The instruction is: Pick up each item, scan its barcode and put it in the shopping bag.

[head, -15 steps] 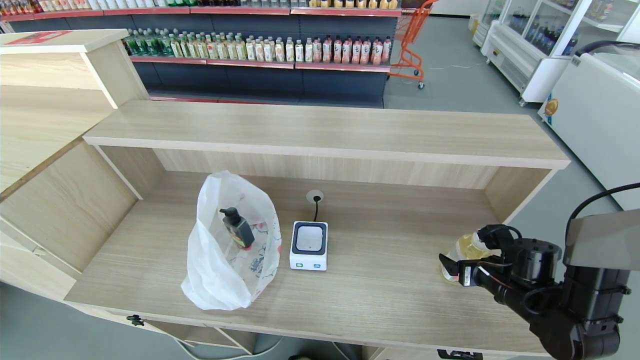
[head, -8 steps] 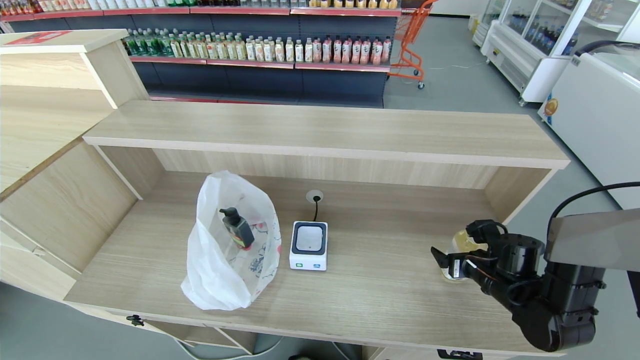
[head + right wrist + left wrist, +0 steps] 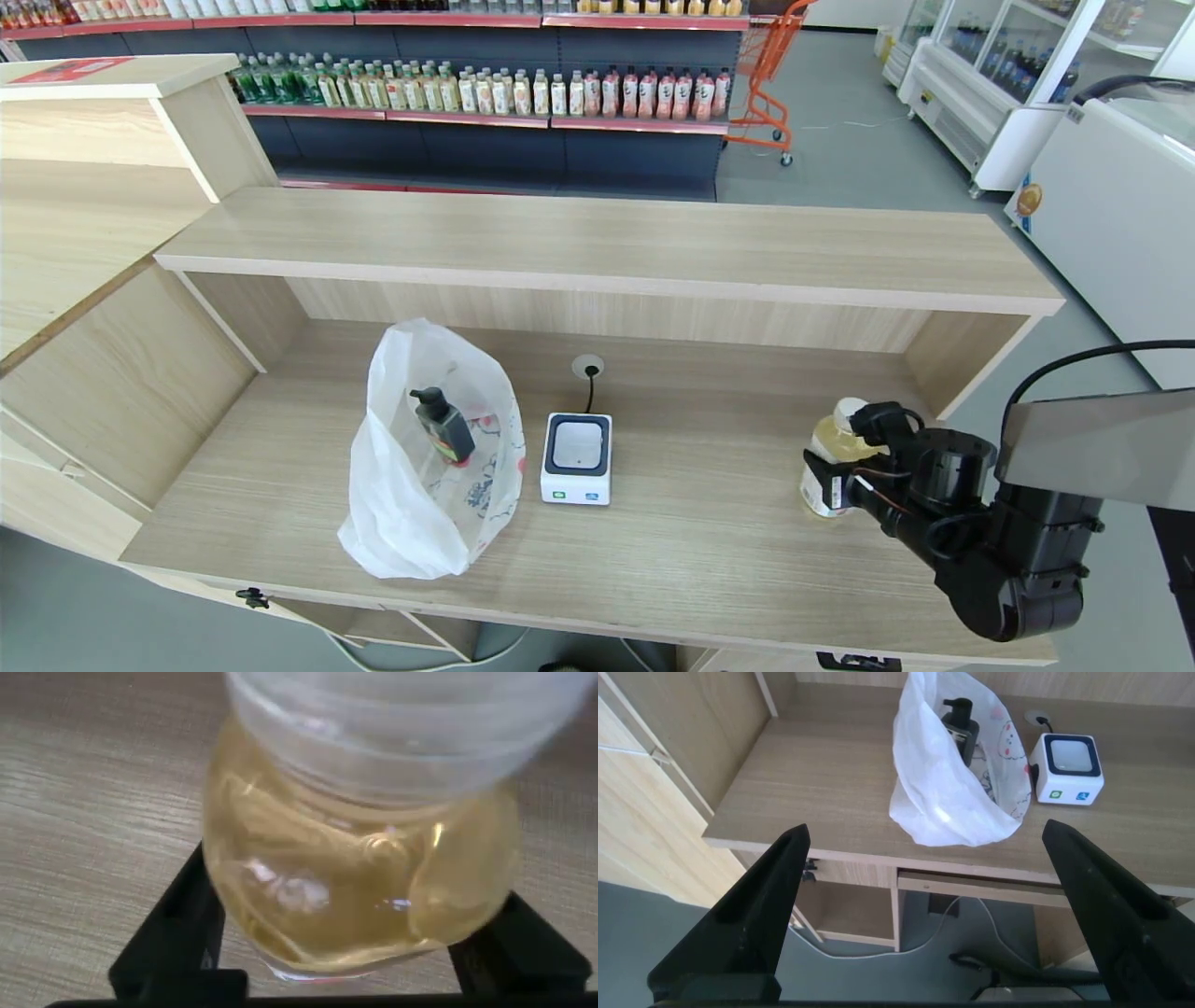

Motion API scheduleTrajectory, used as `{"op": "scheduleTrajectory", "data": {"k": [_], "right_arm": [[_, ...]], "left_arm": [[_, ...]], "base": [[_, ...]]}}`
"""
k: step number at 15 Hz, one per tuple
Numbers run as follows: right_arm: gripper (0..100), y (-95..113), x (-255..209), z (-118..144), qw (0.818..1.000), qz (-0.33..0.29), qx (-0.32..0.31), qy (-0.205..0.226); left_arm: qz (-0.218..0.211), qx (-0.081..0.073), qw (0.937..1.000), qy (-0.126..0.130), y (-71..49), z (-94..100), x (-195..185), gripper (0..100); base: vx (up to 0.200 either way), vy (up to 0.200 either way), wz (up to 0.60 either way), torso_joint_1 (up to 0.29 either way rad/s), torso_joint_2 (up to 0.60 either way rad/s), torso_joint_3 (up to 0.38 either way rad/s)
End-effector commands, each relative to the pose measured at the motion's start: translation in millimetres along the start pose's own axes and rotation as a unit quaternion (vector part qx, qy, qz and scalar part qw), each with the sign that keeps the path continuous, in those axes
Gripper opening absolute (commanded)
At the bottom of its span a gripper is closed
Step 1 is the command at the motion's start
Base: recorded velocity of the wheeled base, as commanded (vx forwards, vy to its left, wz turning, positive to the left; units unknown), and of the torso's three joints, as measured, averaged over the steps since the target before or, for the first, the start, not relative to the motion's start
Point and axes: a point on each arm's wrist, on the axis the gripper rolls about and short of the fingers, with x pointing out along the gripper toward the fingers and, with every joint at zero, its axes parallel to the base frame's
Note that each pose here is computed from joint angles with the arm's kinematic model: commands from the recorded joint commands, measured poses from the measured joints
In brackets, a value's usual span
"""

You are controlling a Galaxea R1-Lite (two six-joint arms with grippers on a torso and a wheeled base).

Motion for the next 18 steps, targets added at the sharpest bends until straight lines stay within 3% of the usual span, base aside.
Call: {"op": "scheduleTrajectory", "data": {"k": [1,8,9,11,13,15,16,18], "right_arm": [[0,0,1,-1,1.0,-0.001,-0.014,0.001],[0,0,-3,-3,0.999,0.001,-0.04,0.009],[0,-5,-9,22,1.0,0.001,0.004,-0.028],[0,-12,-29,62,0.998,0.025,0.04,-0.043],[0,-11,-62,104,0.988,0.104,0.107,-0.046],[0,-7,-86,129,0.973,0.179,0.133,-0.049],[0,1,-112,146,0.957,0.249,0.144,-0.037],[0,25,-143,160,0.937,0.309,0.163,-0.016]], "left_arm": [[0.001,0.0,1.0,0.0,0.0,0.0,0,100],[0.001,0.0,1.0,0.0,0.0,0.0,0,100],[0.0,0.0,1.0,0.0,0.0,0.0,0,100],[0.001,0.0,1.0,0.0,0.0,0.0,0,100],[0.0,0.0,1.0,0.0,0.0,0.0,0,100],[0.001,0.0,1.0,0.0,0.0,0.0,0,100],[0.001,0.0,1.0,0.0,0.0,0.0,0,100],[0.0,0.0,1.0,0.0,0.0,0.0,0,100]], "base": [[0.0,0.0,0.0,0.0,0.0,0.0],[0.0,0.0,0.0,0.0,0.0,0.0],[0.0,0.0,0.0,0.0,0.0,0.0],[0.0,0.0,0.0,0.0,0.0,0.0],[0.0,0.0,0.0,0.0,0.0,0.0],[0.0,0.0,0.0,0.0,0.0,0.0],[0.0,0.0,0.0,0.0,0.0,0.0],[0.0,0.0,0.0,0.0,0.0,0.0]]}}
